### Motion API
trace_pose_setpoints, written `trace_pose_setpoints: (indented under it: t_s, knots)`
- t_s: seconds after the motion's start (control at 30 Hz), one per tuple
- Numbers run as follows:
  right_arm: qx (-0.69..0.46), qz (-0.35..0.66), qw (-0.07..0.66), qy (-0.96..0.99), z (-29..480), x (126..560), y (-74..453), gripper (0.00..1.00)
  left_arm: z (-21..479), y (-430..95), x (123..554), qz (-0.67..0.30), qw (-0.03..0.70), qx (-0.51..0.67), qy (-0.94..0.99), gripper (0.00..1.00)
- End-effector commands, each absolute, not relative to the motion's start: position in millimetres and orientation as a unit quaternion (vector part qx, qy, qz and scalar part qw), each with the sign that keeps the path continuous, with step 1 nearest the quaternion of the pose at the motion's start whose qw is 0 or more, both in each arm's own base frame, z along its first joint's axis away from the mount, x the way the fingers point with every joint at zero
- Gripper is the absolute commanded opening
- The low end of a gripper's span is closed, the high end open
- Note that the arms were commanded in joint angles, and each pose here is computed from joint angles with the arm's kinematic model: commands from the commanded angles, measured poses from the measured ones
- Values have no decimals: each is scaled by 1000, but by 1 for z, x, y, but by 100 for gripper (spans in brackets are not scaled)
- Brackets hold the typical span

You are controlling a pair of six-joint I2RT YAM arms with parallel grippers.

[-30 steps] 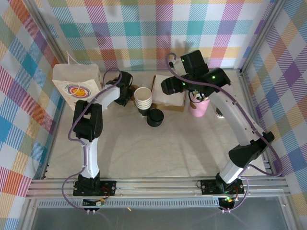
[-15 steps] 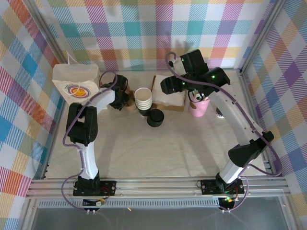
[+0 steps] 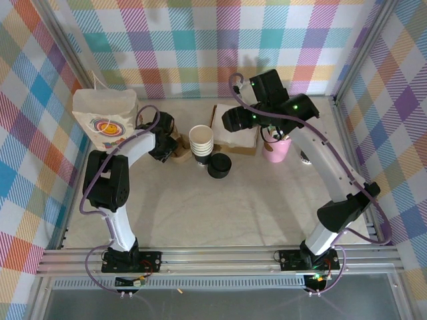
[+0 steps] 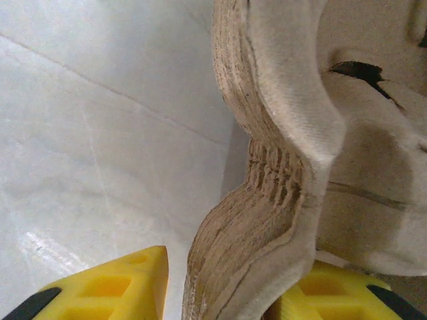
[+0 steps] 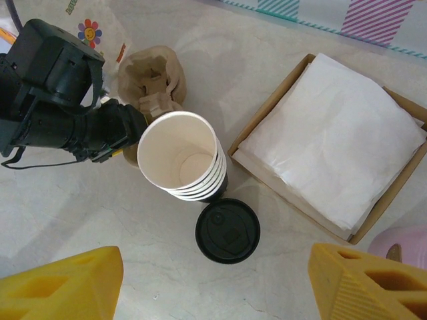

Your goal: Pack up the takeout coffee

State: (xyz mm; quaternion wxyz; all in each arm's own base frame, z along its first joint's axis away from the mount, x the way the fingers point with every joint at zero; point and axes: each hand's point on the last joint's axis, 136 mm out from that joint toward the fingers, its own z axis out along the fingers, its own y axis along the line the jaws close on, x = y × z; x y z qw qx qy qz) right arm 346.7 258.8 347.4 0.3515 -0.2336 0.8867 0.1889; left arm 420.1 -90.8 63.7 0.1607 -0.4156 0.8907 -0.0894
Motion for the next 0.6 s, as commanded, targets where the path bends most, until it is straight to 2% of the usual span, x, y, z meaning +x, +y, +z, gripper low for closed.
trace_pose_setpoints:
  t_s: [0.0, 0.57]
  knots:
    - [-235, 205, 355, 881, 357, 344, 268, 73, 69, -88, 408, -93, 153, -397, 900, 38]
    - [-255, 196, 338, 884, 349, 327, 282, 73, 68, -94, 353, -125, 127, -349, 920, 37]
